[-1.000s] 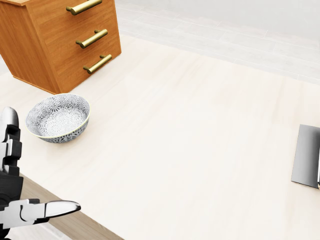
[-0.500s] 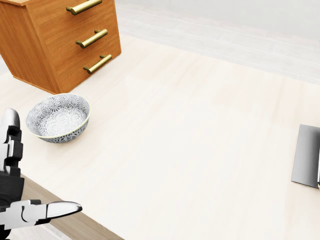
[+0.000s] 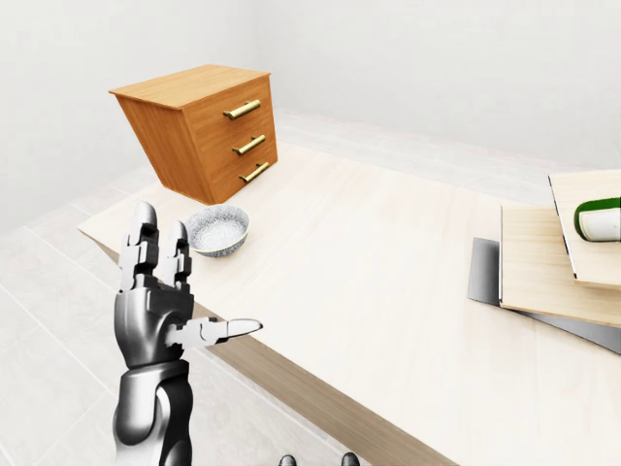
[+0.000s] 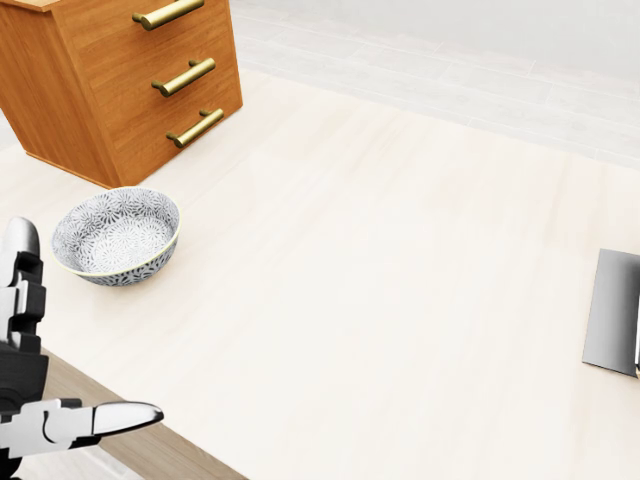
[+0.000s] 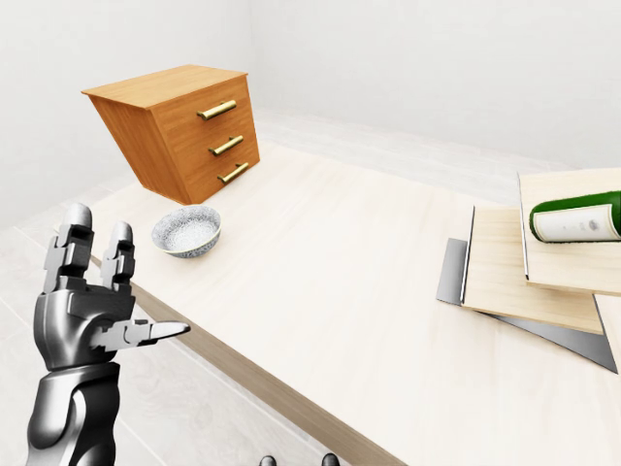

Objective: Put the wine bottle on the wine rack.

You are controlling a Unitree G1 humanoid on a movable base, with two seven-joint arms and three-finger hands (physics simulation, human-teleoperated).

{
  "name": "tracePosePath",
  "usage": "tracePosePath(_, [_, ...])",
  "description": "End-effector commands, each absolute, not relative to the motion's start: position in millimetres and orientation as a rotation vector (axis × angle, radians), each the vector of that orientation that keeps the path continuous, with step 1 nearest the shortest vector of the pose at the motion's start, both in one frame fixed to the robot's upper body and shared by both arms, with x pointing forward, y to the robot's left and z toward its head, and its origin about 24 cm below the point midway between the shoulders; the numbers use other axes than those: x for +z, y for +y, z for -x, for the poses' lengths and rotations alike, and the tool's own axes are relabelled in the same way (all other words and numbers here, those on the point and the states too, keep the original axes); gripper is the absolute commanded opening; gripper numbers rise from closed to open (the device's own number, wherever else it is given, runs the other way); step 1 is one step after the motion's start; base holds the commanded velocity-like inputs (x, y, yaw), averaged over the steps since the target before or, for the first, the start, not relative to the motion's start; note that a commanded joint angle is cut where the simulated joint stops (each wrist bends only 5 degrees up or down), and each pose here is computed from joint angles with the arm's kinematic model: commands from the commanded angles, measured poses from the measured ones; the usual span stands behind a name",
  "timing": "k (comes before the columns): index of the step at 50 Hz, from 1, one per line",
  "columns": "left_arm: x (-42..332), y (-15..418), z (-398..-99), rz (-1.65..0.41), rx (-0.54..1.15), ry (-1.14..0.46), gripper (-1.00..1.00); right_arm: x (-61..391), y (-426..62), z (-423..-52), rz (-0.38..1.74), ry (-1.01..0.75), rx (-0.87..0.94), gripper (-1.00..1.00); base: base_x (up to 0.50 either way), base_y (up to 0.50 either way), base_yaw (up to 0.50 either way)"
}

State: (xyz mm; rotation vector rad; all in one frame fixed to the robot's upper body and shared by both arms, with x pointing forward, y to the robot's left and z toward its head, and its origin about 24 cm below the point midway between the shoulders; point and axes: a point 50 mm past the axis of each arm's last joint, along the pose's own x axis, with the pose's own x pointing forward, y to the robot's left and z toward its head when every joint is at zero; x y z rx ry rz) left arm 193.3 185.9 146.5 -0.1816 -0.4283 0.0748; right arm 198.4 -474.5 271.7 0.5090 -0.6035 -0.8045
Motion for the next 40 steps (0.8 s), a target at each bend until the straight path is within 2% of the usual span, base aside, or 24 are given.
tracePosePath(1, [146.4,186.2,-193.9,0.182,0.076,-0.428,1.0,254.7,-476.4,-202.7,-0.473,-0.53,-0.84,-1.0,0.0,0.0,0.0])
tracePosePath(40, [145.4,187.4,-194.7,0.182,0.079,-0.424,1.0,252.3,-479.5,-195.8,-0.419,-0.523,-0.862,-1.0,0.0,0.0,0.0])
